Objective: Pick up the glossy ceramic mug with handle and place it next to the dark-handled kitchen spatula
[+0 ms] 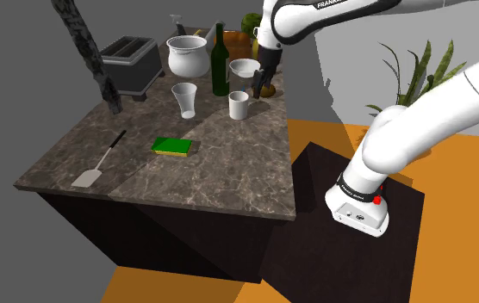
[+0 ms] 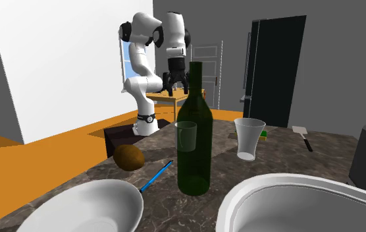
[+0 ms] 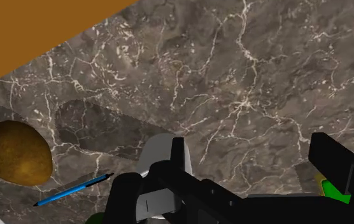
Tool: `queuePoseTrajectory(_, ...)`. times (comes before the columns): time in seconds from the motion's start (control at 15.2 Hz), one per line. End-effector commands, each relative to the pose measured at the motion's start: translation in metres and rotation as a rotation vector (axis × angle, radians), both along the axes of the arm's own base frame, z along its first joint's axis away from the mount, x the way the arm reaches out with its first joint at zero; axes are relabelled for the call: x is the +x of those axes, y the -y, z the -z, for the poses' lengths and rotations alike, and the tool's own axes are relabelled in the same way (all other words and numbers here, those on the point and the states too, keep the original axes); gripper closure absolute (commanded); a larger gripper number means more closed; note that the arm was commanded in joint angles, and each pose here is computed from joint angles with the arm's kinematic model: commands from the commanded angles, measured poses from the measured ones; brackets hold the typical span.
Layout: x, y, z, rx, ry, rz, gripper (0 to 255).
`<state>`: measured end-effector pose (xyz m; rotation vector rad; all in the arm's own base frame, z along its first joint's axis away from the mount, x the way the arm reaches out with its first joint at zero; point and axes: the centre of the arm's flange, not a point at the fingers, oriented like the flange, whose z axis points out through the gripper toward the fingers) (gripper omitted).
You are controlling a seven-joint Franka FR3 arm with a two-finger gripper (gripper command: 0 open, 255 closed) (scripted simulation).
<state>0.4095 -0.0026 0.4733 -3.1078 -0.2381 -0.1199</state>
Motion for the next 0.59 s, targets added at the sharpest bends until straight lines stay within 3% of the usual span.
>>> queuePoseTrajectory(0.0, 0.022, 0.002, 0.016, -0.013, 0.018, -0.011, 0)
queuePoseTrajectory(0.53, 0.099, 0.007, 0.076, -0.063, 0.079, -0.052, 0)
